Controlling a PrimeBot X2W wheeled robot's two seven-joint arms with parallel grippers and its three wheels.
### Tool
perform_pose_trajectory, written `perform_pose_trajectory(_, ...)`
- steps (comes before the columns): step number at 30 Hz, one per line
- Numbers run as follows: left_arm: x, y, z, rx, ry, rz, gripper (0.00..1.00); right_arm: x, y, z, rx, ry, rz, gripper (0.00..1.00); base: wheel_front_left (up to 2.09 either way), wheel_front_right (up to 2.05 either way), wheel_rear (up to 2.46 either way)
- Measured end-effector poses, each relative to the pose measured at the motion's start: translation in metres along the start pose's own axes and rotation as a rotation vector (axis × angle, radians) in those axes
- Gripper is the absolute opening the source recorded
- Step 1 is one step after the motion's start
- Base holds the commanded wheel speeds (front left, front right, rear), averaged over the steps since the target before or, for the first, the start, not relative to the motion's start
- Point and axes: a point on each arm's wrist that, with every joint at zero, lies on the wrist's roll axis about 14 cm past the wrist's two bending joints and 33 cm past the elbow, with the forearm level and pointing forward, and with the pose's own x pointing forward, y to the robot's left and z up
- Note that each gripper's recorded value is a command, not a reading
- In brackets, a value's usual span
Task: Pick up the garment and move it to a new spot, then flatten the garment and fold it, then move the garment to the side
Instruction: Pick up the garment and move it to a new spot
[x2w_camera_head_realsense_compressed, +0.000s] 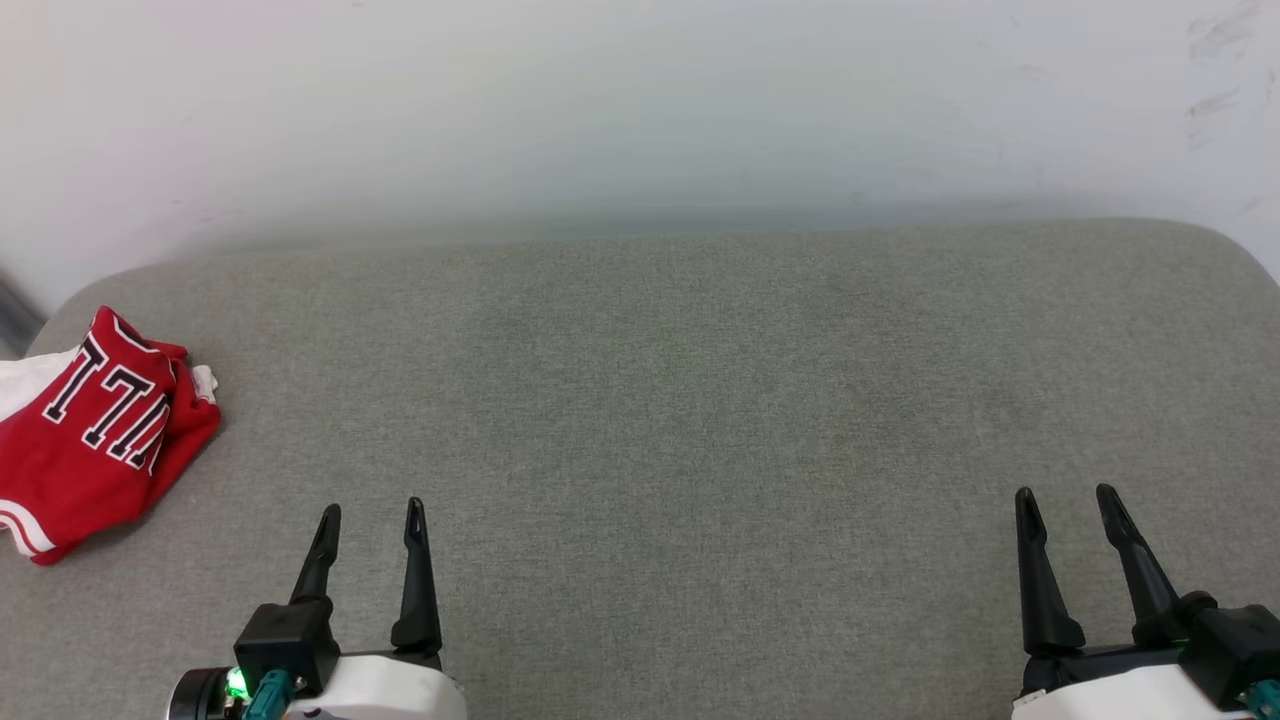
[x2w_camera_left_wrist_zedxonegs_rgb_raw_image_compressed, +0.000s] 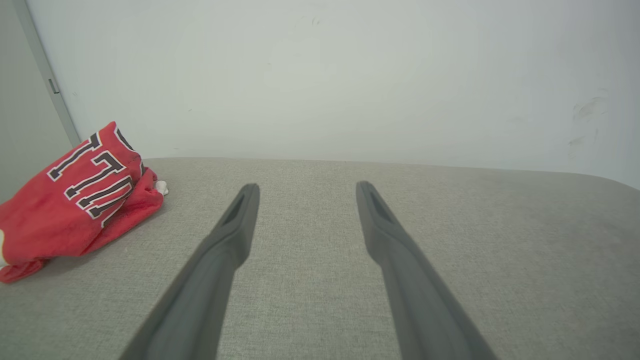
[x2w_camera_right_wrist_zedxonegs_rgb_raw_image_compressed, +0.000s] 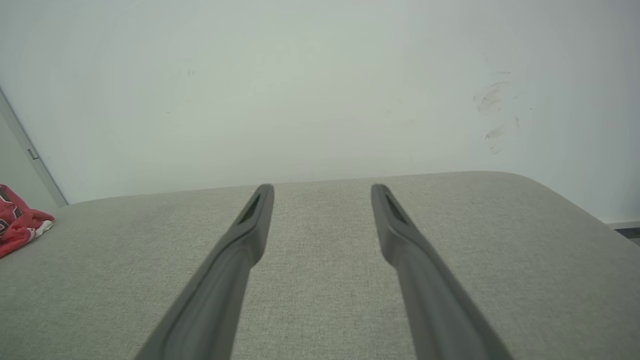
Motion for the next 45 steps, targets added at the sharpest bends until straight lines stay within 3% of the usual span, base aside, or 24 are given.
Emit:
perform_pose_trajectory(15, -0.016, 0.043, 0.005, 0.023, -0.007, 0.147, 1.00, 0.019, 0.040, -0.005, -0.021, 0.006, 0.132, 1.00, 0.00, 0.00, 0.00)
perform_pose_trajectory(35, -0.105, 0.147, 0.028, 0.074, -0.041, 0.550, 1.00, 0.049, 0.151, -0.024, 0.004, 0.030, 0.469, 1.00, 0.00, 0.00, 0.00)
perform_pose_trajectory(45, -0.130, 0.163, 0.029, 0.069, -0.035, 0.637, 1.00, 0.049, 0.174, -0.030, 0.014, 0.044, 0.536, 1.00, 0.00, 0.00, 0.00)
